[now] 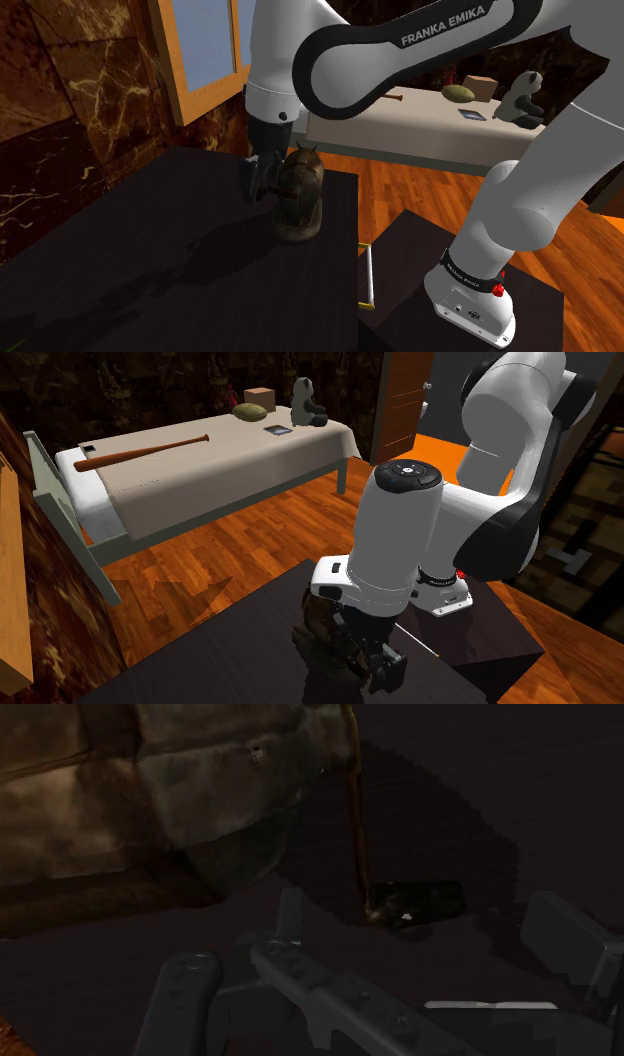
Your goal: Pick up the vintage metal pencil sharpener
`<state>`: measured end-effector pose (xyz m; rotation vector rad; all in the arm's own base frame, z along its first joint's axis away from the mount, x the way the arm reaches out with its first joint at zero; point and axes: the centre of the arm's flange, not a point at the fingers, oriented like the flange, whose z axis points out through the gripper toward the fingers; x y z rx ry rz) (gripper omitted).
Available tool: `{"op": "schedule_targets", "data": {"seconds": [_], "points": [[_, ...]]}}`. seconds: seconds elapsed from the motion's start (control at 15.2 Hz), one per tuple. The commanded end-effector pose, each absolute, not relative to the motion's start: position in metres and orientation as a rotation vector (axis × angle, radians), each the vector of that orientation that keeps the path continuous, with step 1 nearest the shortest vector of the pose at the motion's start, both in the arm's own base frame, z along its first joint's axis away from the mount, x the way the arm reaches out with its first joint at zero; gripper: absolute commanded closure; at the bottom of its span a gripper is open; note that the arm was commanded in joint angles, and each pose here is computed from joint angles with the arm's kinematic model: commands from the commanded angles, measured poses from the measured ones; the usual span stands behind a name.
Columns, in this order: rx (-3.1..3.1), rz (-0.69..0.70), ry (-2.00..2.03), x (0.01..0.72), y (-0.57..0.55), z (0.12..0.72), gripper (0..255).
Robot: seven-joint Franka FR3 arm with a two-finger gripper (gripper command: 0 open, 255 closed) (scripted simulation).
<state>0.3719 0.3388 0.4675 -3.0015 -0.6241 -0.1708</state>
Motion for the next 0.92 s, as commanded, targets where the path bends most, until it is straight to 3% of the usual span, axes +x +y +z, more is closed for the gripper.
{"op": "schedule_targets", "data": {"seconds": [0.0, 0.13, 0.2, 0.86], "points": [[-3.001, -0.171, -0.624, 0.3718, 0.3397, 0.4533, 0], [-3.001, -0.171, -0.624, 0.3718, 0.3396, 0.4533, 0], [-3.001, -0.171, -0.624, 0.3717, 0.3395, 0.4534, 255], [-3.001, -0.171, -0.624, 0.3718, 0.3396, 0.4586, 255]]}}
